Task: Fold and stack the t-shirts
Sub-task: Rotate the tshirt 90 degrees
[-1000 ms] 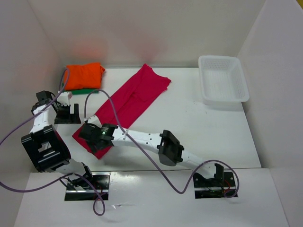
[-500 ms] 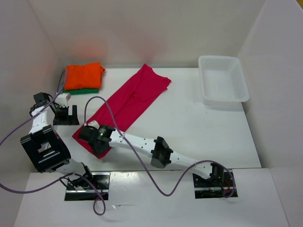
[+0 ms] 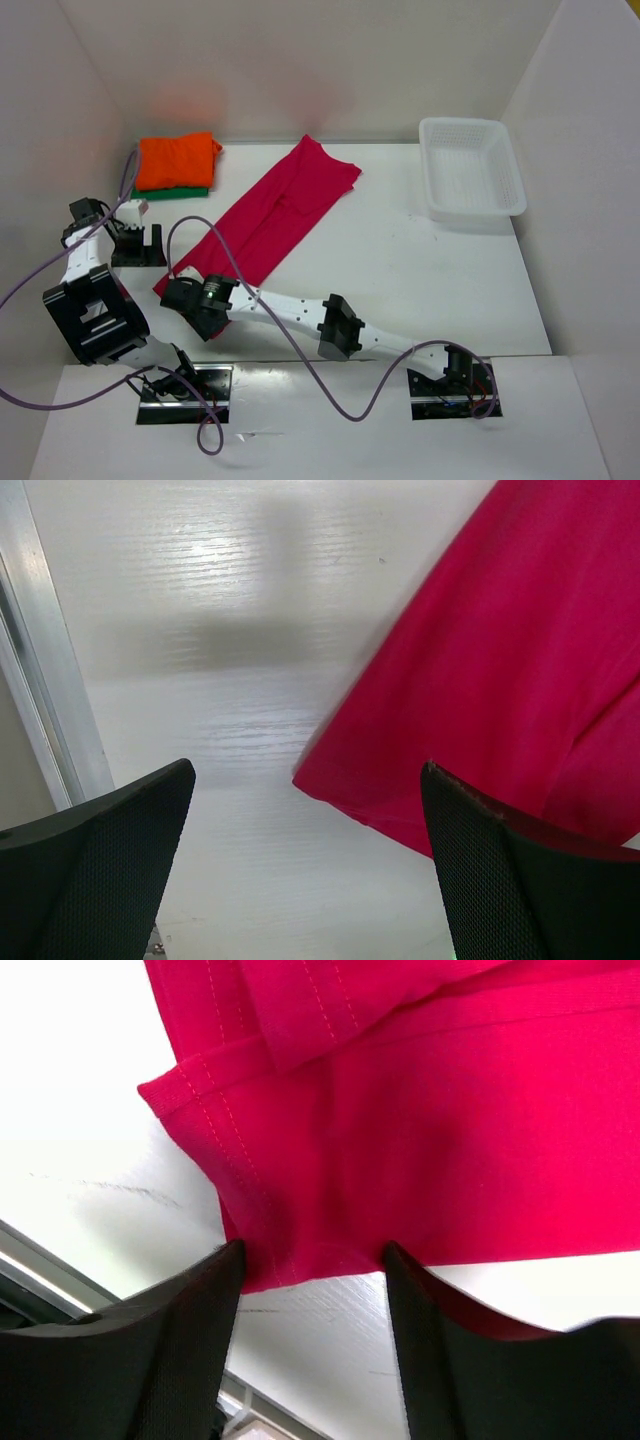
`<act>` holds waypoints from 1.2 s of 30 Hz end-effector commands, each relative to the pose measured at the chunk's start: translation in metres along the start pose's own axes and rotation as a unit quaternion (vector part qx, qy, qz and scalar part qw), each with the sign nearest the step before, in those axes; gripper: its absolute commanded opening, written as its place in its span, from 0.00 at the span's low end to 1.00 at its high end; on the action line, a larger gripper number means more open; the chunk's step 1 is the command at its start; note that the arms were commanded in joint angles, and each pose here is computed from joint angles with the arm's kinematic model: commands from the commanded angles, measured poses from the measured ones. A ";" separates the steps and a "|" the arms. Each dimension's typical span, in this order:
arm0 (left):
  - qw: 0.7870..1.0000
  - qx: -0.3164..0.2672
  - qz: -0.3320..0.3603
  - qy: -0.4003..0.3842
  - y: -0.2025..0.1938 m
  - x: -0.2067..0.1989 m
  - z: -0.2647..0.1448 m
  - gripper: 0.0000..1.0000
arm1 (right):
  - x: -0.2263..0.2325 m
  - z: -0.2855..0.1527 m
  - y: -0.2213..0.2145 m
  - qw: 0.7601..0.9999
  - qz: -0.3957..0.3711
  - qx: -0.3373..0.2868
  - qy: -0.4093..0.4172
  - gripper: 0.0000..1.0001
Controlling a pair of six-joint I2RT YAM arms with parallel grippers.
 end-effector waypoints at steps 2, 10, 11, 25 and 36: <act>1.000 -0.013 0.006 -0.008 0.002 0.000 -0.003 1.00 | 0.014 -0.008 -0.015 0.998 -0.026 0.035 0.041 0.50; 0.999 -0.027 0.021 -0.019 0.012 -0.003 -0.013 1.00 | -0.011 -0.010 -0.013 0.998 0.003 0.053 0.015 0.00; 0.999 -0.027 0.025 -0.023 0.013 -0.005 -0.015 1.00 | -0.014 -0.013 -0.023 0.997 0.005 0.075 0.011 0.00; 0.975 -0.023 0.205 -0.080 0.045 -0.075 -0.023 1.00 | -0.114 -0.078 -0.176 0.976 0.151 0.156 0.037 0.00; 0.746 -0.108 0.656 -0.031 0.045 -0.206 -0.080 1.00 | -0.134 -0.159 -0.203 0.977 0.185 0.096 0.052 0.83</act>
Point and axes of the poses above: each gripper's point midway between its finger pads, its own z axis out along the fingers, its own x axis along the line the jaws close on, y = z × x, the point moved 4 cm from there along -z, back along the fingers, and after that the axes turned 8 degrees about -z, right-handed, at the moved point
